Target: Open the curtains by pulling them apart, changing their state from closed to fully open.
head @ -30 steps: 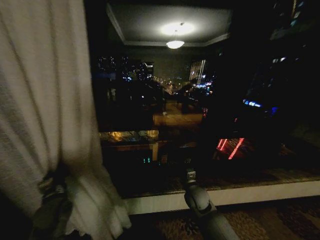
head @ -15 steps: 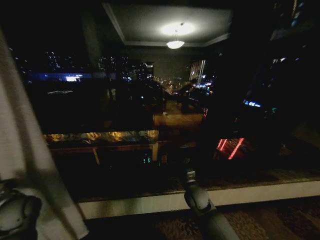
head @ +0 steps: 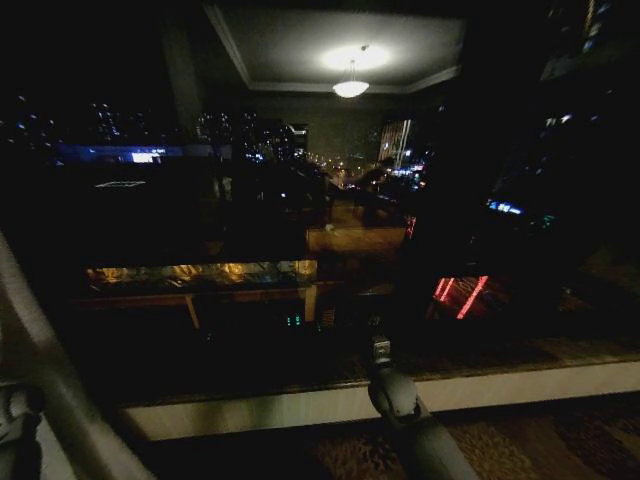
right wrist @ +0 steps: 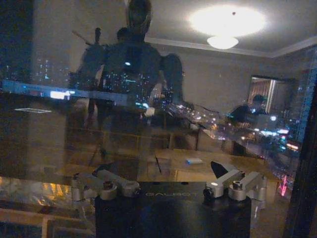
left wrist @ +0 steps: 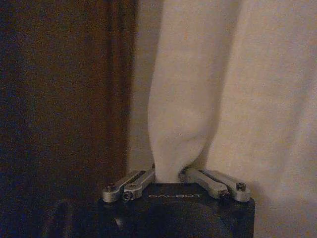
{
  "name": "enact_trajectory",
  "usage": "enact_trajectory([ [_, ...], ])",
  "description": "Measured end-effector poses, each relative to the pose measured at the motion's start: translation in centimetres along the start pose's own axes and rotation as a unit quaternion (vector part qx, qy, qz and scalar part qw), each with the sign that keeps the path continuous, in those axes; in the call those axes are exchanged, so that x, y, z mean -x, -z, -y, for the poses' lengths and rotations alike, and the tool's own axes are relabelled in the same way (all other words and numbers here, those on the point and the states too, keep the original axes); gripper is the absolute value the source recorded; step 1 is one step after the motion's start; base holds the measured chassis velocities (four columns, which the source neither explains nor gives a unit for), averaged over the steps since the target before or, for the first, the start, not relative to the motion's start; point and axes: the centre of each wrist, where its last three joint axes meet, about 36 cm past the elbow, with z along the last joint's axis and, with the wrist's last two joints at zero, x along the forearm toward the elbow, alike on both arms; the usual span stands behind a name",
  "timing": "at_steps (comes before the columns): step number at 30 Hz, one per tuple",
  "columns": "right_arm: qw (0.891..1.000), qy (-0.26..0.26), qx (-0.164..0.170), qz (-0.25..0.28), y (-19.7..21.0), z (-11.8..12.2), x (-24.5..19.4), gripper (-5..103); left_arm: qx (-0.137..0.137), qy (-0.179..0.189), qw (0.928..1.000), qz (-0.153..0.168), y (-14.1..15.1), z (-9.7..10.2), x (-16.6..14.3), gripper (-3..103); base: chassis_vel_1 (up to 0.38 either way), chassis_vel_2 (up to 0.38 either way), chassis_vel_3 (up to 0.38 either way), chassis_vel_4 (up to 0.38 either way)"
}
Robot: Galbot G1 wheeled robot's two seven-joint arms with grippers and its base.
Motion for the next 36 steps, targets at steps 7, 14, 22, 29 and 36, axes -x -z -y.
enact_trajectory([
  [7,1.000,0.001,0.000,-0.001,-0.1,-0.2,0.1,100,0.031,-0.121,0.9921,0.016,-0.8,0.5,-8.7,34,0.000,0.000,0.000,0.000],
  [14,1.000,0.006,-0.001,-0.007,-0.4,-0.6,-0.6,100,0.033,-0.272,0.9595,0.066,-2.6,-2.5,-13.0,61,0.000,0.000,0.000,0.000],
  [22,1.000,0.013,0.012,-0.013,-0.5,-2.0,-1.1,100,0.021,-0.400,0.9101,0.104,-2.7,-5.1,-13.8,89,0.000,0.000,0.000,0.000],
  [29,1.000,0.015,0.012,-0.013,-0.5,-2.5,-1.1,100,0.003,-0.428,0.8969,0.110,-1.5,-6.4,-16.6,100,0.000,0.000,0.000,0.000],
  [36,0.999,0.028,0.018,-0.013,-0.4,-3.6,-2.0,100,-0.007,-0.460,0.8849,0.071,-4.0,-5.2,-15.6,100,0.000,0.000,0.000,0.000],
])
